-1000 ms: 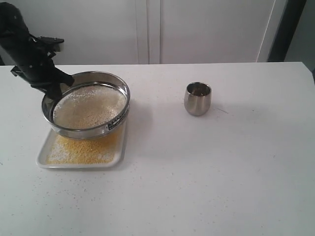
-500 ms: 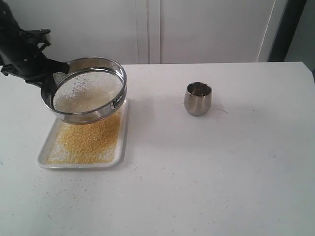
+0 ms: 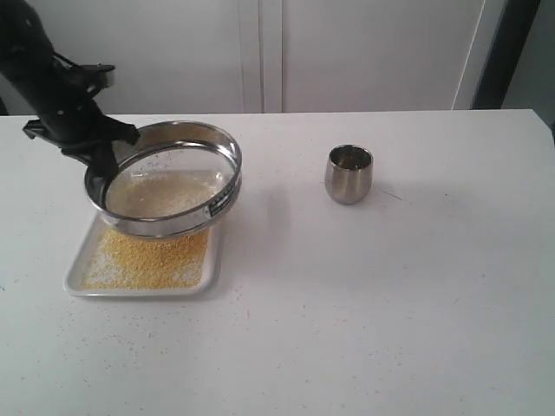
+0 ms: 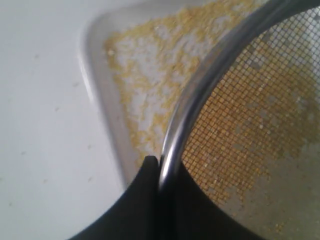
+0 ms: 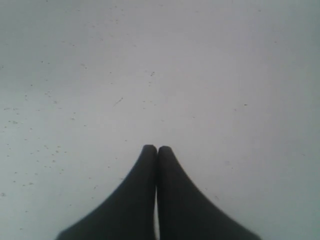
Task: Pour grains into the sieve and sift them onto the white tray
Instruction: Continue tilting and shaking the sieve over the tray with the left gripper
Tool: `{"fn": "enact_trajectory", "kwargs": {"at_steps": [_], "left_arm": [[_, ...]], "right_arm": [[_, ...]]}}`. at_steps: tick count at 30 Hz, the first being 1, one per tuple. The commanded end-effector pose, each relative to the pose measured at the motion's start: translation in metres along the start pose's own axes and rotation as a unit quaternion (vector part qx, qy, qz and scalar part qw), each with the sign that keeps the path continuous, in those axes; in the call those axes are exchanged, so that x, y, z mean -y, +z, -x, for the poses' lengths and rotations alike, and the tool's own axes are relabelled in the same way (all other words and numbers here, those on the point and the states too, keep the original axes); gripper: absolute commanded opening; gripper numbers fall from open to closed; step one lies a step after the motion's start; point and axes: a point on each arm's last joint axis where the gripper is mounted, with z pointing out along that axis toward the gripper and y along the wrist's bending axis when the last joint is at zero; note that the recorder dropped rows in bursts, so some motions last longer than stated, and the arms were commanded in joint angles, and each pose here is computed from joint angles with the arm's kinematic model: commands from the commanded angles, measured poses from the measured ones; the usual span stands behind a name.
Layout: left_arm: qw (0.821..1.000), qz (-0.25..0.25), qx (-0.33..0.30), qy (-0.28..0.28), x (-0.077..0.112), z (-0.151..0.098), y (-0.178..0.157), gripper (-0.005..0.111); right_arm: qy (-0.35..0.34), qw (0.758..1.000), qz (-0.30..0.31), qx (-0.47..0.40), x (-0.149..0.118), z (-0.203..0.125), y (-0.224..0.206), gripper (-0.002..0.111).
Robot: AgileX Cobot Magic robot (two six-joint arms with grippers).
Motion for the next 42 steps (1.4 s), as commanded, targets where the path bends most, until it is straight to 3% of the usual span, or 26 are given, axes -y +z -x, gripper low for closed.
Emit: {"fn": "enact_trajectory", "kwargs": {"at_steps": [1, 2, 3, 6, 8, 9, 10, 12, 14, 15, 19, 21, 23, 26, 27, 30, 33, 35, 36, 38, 41, 42], "left_arm": [[0.998, 0.043, 0.006, -0.034, -0.003, 0.016, -0.012, 0.0], [0.998, 0.046, -0.02, -0.032, -0.003, 0.015, -0.012, 0.0], [0.995, 0.035, -0.088, -0.02, 0.0, 0.004, -0.018, 0.0], [0.997, -0.005, -0.075, -0.006, 0.013, -0.002, -0.035, 0.0], [0.999, 0.049, -0.005, -0.002, 0.005, 0.015, -0.035, 0.0], [0.995, 0.097, -0.001, -0.015, -0.008, 0.026, -0.026, 0.0], [0.992, 0.105, -0.043, -0.054, -0.02, 0.023, -0.017, 0.0], [0.994, 0.043, -0.086, -0.048, -0.018, 0.012, -0.002, 0.0], [0.995, -0.022, -0.092, -0.015, 0.007, -0.002, -0.016, 0.0], [0.996, -0.017, -0.082, -0.004, 0.011, -0.004, -0.019, 0.0], [0.994, 0.087, 0.063, -0.023, -0.007, 0.027, -0.024, 0.0], [0.995, 0.087, 0.02, -0.054, -0.009, 0.025, -0.027, 0.0], [0.994, 0.072, -0.077, -0.03, -0.006, 0.008, -0.025, 0.0], [0.994, 0.025, -0.101, -0.014, 0.007, -0.009, -0.026, 0.0], [0.995, 0.014, -0.098, -0.016, 0.012, -0.015, -0.028, 0.0], [1.0, 0.022, 0.005, -0.018, 0.013, -0.005, -0.029, 0.0], [0.996, 0.053, 0.065, -0.025, -0.004, 0.019, -0.013, 0.0], [0.996, 0.054, 0.035, -0.067, -0.014, 0.024, -0.006, 0.0], [0.997, 0.042, -0.012, -0.068, -0.014, 0.02, -0.005, 0.0], [0.995, 0.026, -0.088, -0.031, -0.012, 0.008, -0.007, 0.0], [0.994, 0.021, -0.106, -0.011, 0.008, -0.01, -0.015, 0.0], [0.997, 0.028, -0.072, -0.016, 0.013, -0.013, -0.018, 0.0]], "right_arm": [[0.001, 1.0, -0.004, 0.006, 0.002, 0.0, -0.001, 0.0], [0.001, 1.0, -0.004, 0.006, 0.002, 0.0, -0.001, 0.0], [0.001, 1.0, -0.004, 0.006, 0.002, 0.0, -0.001, 0.0], [0.002, 1.0, -0.001, 0.006, 0.001, 0.0, -0.001, 0.0], [0.002, 1.0, -0.001, 0.006, 0.001, 0.0, -0.001, 0.0], [0.002, 1.0, -0.001, 0.006, 0.001, 0.0, -0.001, 0.0], [0.002, 1.0, -0.001, 0.006, 0.001, 0.0, -0.001, 0.0], [0.002, 1.0, -0.001, 0.006, 0.001, 0.0, -0.001, 0.0], [0.002, 1.0, -0.001, 0.004, 0.001, -0.001, -0.001, 0.0], [0.002, 1.0, -0.001, 0.004, 0.001, -0.001, -0.001, 0.0], [0.002, 1.0, -0.001, 0.008, 0.001, 0.0, -0.001, 0.0], [0.002, 1.0, -0.001, 0.009, 0.001, 0.0, -0.001, 0.0], [0.002, 1.0, -0.001, 0.009, 0.001, 0.0, -0.001, 0.0], [0.002, 1.0, -0.001, 0.009, 0.001, 0.0, -0.001, 0.0], [0.002, 1.0, -0.001, 0.012, 0.001, 0.001, -0.001, 0.0], [0.002, 1.0, -0.001, 0.013, 0.001, 0.002, 0.0, 0.0], [0.002, 1.0, 0.0, 0.019, 0.001, 0.002, 0.0, 0.0], [0.002, 1.0, 0.0, 0.022, 0.001, 0.003, 0.0, 0.0], [0.002, 1.0, 0.0, 0.025, 0.001, 0.004, 0.0, 0.0], [0.002, 1.0, 0.0, 0.026, 0.001, 0.004, 0.0, 0.0], [0.002, 1.0, 0.0, 0.026, 0.001, 0.004, 0.0, 0.0], [0.002, 1.0, 0.0, 0.026, 0.001, 0.004, 0.0, 0.0]]}}
